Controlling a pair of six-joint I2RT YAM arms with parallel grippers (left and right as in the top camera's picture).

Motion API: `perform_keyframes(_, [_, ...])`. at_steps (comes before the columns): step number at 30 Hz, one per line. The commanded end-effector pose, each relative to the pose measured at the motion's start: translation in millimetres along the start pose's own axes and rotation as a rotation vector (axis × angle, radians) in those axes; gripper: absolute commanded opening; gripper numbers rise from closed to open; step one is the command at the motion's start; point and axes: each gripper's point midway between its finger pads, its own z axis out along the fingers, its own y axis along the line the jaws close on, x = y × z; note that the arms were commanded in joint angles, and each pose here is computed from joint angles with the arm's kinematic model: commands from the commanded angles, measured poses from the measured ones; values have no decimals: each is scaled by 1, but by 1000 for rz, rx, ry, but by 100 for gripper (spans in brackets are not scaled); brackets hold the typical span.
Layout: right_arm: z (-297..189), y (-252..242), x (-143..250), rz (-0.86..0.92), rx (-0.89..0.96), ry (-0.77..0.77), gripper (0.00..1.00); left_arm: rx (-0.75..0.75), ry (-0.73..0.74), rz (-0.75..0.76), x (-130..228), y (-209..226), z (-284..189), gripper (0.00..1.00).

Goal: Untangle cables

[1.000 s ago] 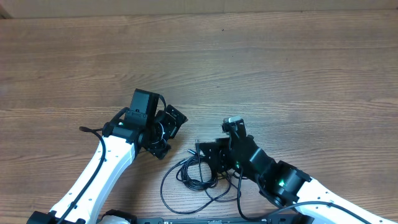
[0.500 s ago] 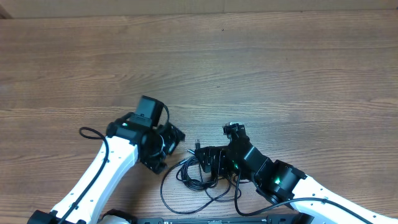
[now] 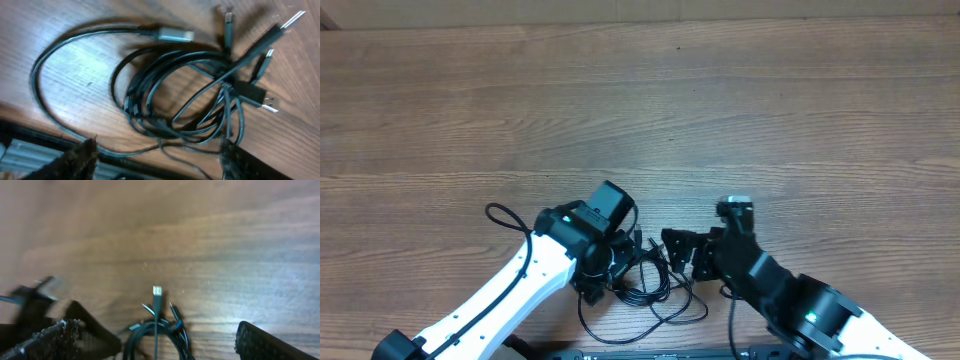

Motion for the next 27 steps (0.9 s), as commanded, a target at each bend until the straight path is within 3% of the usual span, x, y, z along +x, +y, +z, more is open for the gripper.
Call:
perform_keyframes(1, [-14, 0, -15, 17, -19, -74, 100, -48, -135, -28, -17, 2, 11, 66])
perform_keyframes(10, [-22, -6, -11, 13, -5, -62, 100, -255, -100, -32, -20, 22, 56, 64])
perform_keyframes(12, [-22, -8, -10, 11, 0, -57, 100, -269, -79, -29, -19, 23, 62, 51])
perform_keyframes(15, [-22, -7, -10, 12, -3, -60, 100, -245, -60, 20, -20, 16, 66, 10])
perform_keyframes(16, [-22, -7, -10, 13, -3, -60, 100, -232, -64, 44, -22, 13, 66, 4])
perform_keyframes(19, [-21, -7, -9, 35, -6, -56, 100, -199, -146, 83, -50, 3, 57, 4])
perform_keyframes(27, [-21, 5, -1, 69, -68, -3, 100, -96, -169, -43, -106, -17, -16, 4])
